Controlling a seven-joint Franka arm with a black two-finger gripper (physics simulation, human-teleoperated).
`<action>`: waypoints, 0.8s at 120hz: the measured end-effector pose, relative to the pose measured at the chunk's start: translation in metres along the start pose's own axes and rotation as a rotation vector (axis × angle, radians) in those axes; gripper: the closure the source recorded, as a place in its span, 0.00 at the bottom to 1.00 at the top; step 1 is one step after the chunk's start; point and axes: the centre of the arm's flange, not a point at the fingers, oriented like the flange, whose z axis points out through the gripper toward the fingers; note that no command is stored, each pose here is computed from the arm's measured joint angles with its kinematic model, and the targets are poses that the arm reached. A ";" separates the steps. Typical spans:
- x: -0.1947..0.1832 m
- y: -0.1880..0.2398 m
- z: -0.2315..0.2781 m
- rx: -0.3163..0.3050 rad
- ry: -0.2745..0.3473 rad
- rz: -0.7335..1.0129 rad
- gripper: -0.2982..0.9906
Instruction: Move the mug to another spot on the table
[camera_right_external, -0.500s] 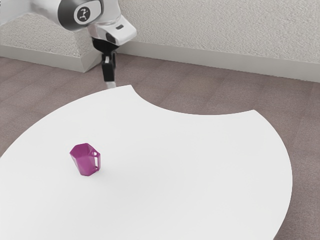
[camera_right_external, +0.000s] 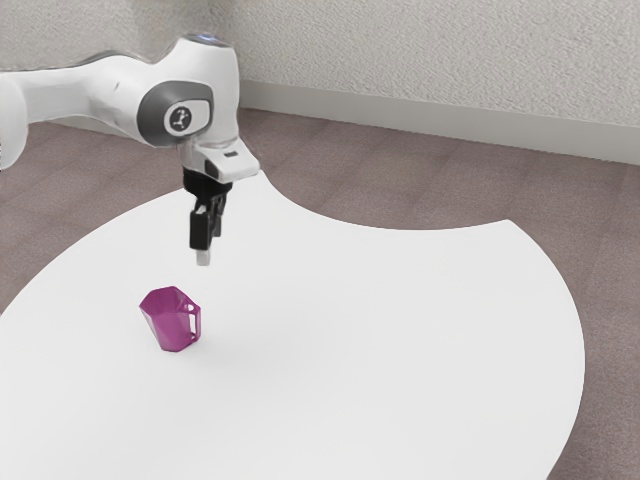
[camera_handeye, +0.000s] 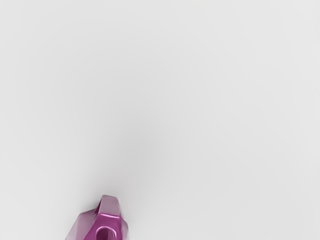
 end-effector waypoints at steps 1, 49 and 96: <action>0.000 0.000 0.005 -0.009 -0.001 0.001 0.23; 0.004 -0.009 0.094 -0.084 0.129 0.035 0.23; -0.036 -0.055 0.148 -0.067 0.164 -0.002 0.23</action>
